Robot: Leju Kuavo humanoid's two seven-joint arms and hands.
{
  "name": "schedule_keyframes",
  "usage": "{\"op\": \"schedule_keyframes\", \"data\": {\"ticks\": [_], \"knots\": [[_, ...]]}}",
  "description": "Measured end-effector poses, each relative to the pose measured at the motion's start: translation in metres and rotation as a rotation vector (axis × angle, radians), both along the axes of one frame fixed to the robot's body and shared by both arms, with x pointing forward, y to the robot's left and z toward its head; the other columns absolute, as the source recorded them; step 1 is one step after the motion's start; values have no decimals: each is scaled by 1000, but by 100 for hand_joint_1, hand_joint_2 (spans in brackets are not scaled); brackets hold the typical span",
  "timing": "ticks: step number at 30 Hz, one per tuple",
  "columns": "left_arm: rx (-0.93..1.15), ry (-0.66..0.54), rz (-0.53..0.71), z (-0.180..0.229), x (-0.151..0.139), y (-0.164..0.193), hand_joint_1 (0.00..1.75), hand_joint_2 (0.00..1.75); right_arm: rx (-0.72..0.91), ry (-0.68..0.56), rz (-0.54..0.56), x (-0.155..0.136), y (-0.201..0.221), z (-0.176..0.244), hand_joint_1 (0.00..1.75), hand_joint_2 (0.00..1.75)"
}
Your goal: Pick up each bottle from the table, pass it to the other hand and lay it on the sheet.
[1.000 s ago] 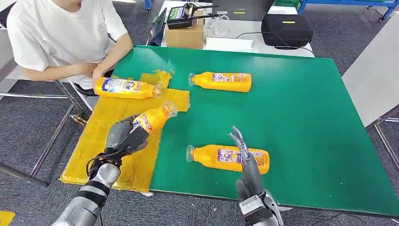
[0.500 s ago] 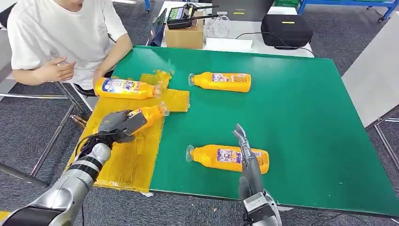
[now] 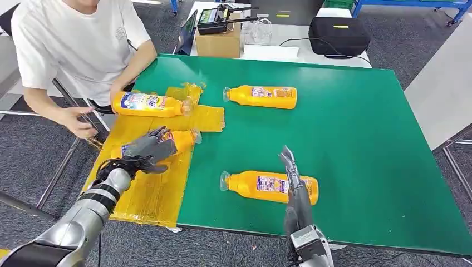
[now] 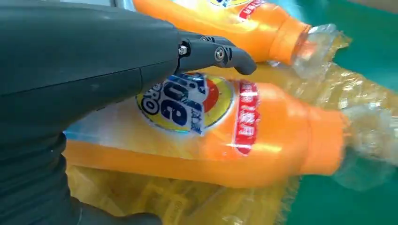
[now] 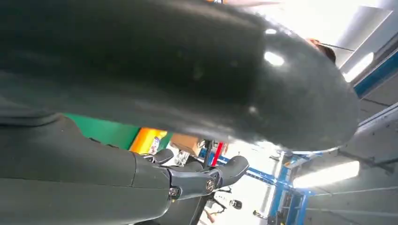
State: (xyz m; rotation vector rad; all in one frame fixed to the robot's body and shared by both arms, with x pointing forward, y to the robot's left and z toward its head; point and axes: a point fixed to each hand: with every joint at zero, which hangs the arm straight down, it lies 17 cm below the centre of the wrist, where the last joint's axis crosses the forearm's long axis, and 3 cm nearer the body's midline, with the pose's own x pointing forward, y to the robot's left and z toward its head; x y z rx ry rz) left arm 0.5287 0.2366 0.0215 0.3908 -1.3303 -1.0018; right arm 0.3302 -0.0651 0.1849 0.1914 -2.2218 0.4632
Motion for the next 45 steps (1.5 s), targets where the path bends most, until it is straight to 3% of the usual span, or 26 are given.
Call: {"op": "schedule_keyframes", "data": {"ticks": [2,3,6,13,16,19,26,38,45], "knots": [[-167,19,-57,11,-9,-22,0,175,0,-3,-17,2,-2,0,0,0],[-241,19,-77,19,-14,-31,0,175,-3,-9,-31,3,-3,0,0,175],[-391,-82,-62,54,-18,-44,0,175,-53,-54,-92,4,-5,-1,0,175],[-900,-527,44,202,-50,-35,0,175,-278,-85,-122,4,-3,-46,0,175],[-1130,-656,85,249,-72,-16,0,175,-472,-60,-155,14,-4,-82,0,175],[-1229,-744,121,273,-91,2,0,175,-684,-17,-177,25,-13,-126,0,175],[-1286,-829,145,294,-114,20,0,175,-865,53,-198,43,-45,-176,0,175],[-1275,-885,144,301,-126,23,0,175,-1071,57,-294,80,-73,-191,0,175],[-1234,-912,124,304,-136,21,0,175,-1190,-26,-351,101,-81,-182,0,175]]}}
